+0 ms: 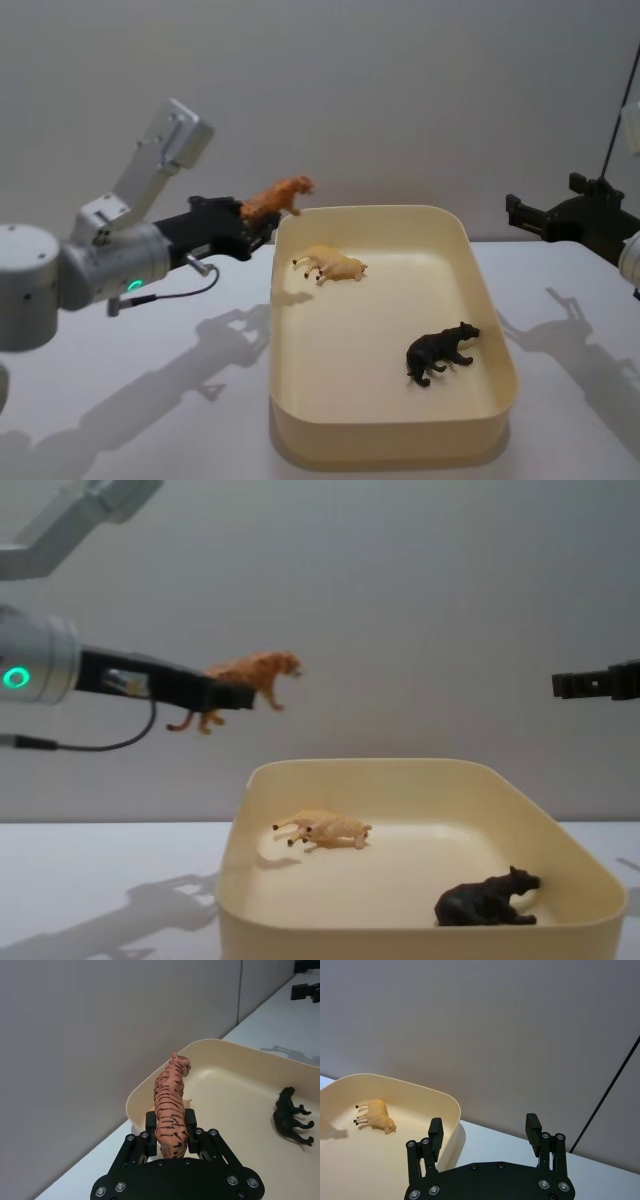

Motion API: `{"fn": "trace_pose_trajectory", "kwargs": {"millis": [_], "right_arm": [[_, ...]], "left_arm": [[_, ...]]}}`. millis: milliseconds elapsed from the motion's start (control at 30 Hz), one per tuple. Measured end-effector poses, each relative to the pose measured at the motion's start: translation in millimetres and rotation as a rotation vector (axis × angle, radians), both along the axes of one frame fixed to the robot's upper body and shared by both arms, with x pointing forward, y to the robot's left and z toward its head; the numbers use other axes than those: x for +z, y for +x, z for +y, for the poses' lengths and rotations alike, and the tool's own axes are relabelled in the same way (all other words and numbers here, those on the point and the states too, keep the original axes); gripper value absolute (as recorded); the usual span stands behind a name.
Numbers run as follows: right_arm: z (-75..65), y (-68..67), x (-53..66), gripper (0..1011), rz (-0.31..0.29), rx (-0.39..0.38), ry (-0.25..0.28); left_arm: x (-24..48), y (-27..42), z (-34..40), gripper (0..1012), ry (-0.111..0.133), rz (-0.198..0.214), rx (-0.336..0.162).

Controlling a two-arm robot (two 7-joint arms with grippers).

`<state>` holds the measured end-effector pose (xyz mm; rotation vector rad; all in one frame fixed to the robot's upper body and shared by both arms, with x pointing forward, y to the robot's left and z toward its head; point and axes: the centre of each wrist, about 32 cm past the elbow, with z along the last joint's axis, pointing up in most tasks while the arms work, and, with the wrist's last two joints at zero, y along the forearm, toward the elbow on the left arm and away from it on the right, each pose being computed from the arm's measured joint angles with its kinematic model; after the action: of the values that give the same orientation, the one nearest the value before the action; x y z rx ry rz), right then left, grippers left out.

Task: Pick up the toy alternately with two hands and place it into the central storage box.

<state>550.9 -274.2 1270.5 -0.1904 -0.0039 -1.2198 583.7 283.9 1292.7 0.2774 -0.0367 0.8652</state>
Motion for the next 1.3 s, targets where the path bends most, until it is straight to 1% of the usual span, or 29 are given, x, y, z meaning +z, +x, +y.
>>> {"fn": "trace_pose_trajectory", "kwargs": {"millis": [33, 67, 100, 133, 200, 233, 267, 300, 333, 367, 400, 433, 533, 567, 600, 633, 667, 733, 767, 833, 867, 900, 933, 967, 1067, 1167, 1200, 1300], "right_arm": [[0.0, 0.0, 0.0, 1001, 0.000, 0.000, 0.000], [0.0, 0.0, 0.0, 1001, 0.000, 0.000, 0.000], [0.0, 0.0, 0.0, 1001, 0.000, 0.000, 0.000], [0.0, 0.0, 0.0, 1001, 0.000, 0.000, 0.000], [0.0, 0.0, 0.0, 1001, 0.000, 0.000, 0.000], [0.0, 0.0, 0.0, 1001, 0.000, 0.000, 0.000], [0.0, 0.0, 0.0, 1000, 0.000, 0.000, 0.000], [0.0, 0.0, 0.0, 1001, 0.000, 0.000, 0.000], [0.0, 0.0, 0.0, 1001, 0.000, 0.000, 0.000], [0.0, 0.0, 0.0, 1001, 0.000, 0.000, 0.000], [0.0, 0.0, 0.0, 1001, 0.000, 0.000, 0.000], [0.0, 0.0, 0.0, 1001, 0.000, 0.000, 0.000], [0.0, 0.0, 0.0, 1001, 0.000, 0.000, 0.000], [0.0, 0.0, 0.0, 1001, 0.000, 0.000, 0.000], [0.0, 0.0, 0.0, 1001, 0.000, 0.000, 0.000], [0.0, 0.0, 0.0, 1001, 0.000, 0.000, 0.000], [0.0, 0.0, 0.0, 1001, 0.000, 0.000, 0.000], [0.0, 0.0, 0.0, 1001, 0.000, 0.000, 0.000], [0.0, 0.0, 0.0, 1001, 0.000, 0.000, 0.000], [0.0, 0.0, 0.0, 1001, 0.000, 0.000, 0.000], [0.0, 0.0, 0.0, 1001, 0.000, 0.000, 0.000], [0.0, 0.0, 0.0, 1001, 0.000, 0.000, 0.000], [0.0, 0.0, 0.0, 1001, 0.000, 0.000, 0.000], [0.0, 0.0, 0.0, 1001, 0.000, 0.000, 0.000], [0.0, 0.0, 0.0, 1001, 0.000, 0.000, 0.000], [0.0, 0.0, 0.0, 1001, 0.000, 0.000, 0.000], [0.0, 0.0, 0.0, 1001, 0.000, 0.000, 0.000], [0.0, 0.0, 0.0, 1001, 0.000, 0.000, 0.000]], "left_arm": [[1.4, 2.0, -1.1, 293, 0.004, 0.001, -0.010], [3.7, 6.3, -3.0, 294, 0.013, 0.005, -0.034], [4.7, 8.4, -4.0, 293, 0.018, 0.007, -0.045], [7.3, 13.5, -6.2, 294, 0.027, 0.011, -0.066], [9.4, 17.9, -8.1, 294, 0.035, 0.016, -0.087], [12.8, 22.9, -10.8, 294, 0.047, 0.017, -0.114], [12.7, 24.9, -11.3, 294, 0.053, 0.022, -0.124], [14.7, 30.1, -13.8, 293, 0.064, 0.028, -0.151], [14.7, 30.1, -13.8, 293, 0.064, 0.028, -0.151], [16.6, 34.9, -16.1, 293, 0.072, 0.032, -0.169], [17.7, 37.3, -17.3, 293, 0.080, 0.034, -0.184], [19.2, 41.9, -19.4, 294, 0.090, 0.040, -0.206], [22.0, 49.3, -23.0, 293, 0.106, 0.048, -0.238], [23.6, 54.0, -25.2, 294, 0.115, 0.054, -0.254], [23.9, 55.3, -25.8, 294, 0.119, 0.056, -0.261], [25.3, 59.7, -28.3, 294, 0.128, 0.062, -0.277], [25.8, 61.3, -29.1, 296, 0.132, 0.064, -0.284], [27.2, 64.4, -31.0, 334, 0.139, 0.067, -0.297], [27.9, 66.9, -32.6, 377, 0.145, 0.071, -0.307], [28.8, 69.0, -33.7, 435, 0.150, 0.074, -0.316], [30.0, 71.2, -35.1, 475, 0.155, 0.077, -0.326], [30.1, 72.0, -35.5, 515, 0.157, 0.079, -0.329], [30.5, 72.7, -35.9, 532, 0.159, 0.080, -0.332], [31.2, 74.3, -36.9, 577, 0.163, 0.082, -0.339], [32.6, 77.0, -38.5, 674, 0.170, 0.086, -0.349], [33.2, 78.4, -39.5, 731, 0.173, 0.089, -0.356], [33.7, 79.1, -39.9, 788, 0.176, 0.090, -0.360], [33.9, 80.0, -40.4, 864, 0.178, 0.091, -0.363]]}}
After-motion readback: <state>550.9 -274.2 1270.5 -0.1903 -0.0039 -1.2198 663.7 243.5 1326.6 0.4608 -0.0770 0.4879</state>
